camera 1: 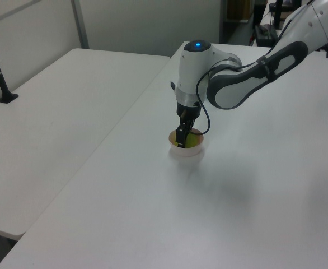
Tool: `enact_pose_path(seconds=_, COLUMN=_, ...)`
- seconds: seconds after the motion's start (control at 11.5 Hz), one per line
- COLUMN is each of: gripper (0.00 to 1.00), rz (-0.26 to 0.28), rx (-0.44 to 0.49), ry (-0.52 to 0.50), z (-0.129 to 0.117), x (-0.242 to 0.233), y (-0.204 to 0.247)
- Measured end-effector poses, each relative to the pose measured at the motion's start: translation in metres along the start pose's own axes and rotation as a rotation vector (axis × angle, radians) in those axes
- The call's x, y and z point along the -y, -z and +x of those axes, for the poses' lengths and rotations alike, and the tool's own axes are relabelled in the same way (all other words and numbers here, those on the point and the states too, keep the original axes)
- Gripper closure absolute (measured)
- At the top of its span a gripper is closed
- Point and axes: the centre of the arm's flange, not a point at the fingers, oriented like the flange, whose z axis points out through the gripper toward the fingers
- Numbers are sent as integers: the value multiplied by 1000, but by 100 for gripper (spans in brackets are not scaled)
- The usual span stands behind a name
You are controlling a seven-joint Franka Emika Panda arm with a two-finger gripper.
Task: Place the pear in the bowl
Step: 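Lower the pear into the pink bowl and open the gripper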
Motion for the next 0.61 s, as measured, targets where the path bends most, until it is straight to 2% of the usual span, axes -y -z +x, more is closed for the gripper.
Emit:
enact_pose_path(seconds=0.17, gripper=14, rz=0, rx=0, ry=-1, z=0, x=-1, y=0)
enact_pose_path(seconds=0.26, gripper=3, rz=-1, rx=-1, ry=-1, z=1, x=-1, y=0)
enact_pose_path(seconds=0.43, gripper=0, rz=1, rx=-20, ry=-9, z=6, x=-6, y=11)
enact_pose_path(seconds=0.61, gripper=0, rz=1, rx=-47, ry=-33, z=12, x=-23, y=42)
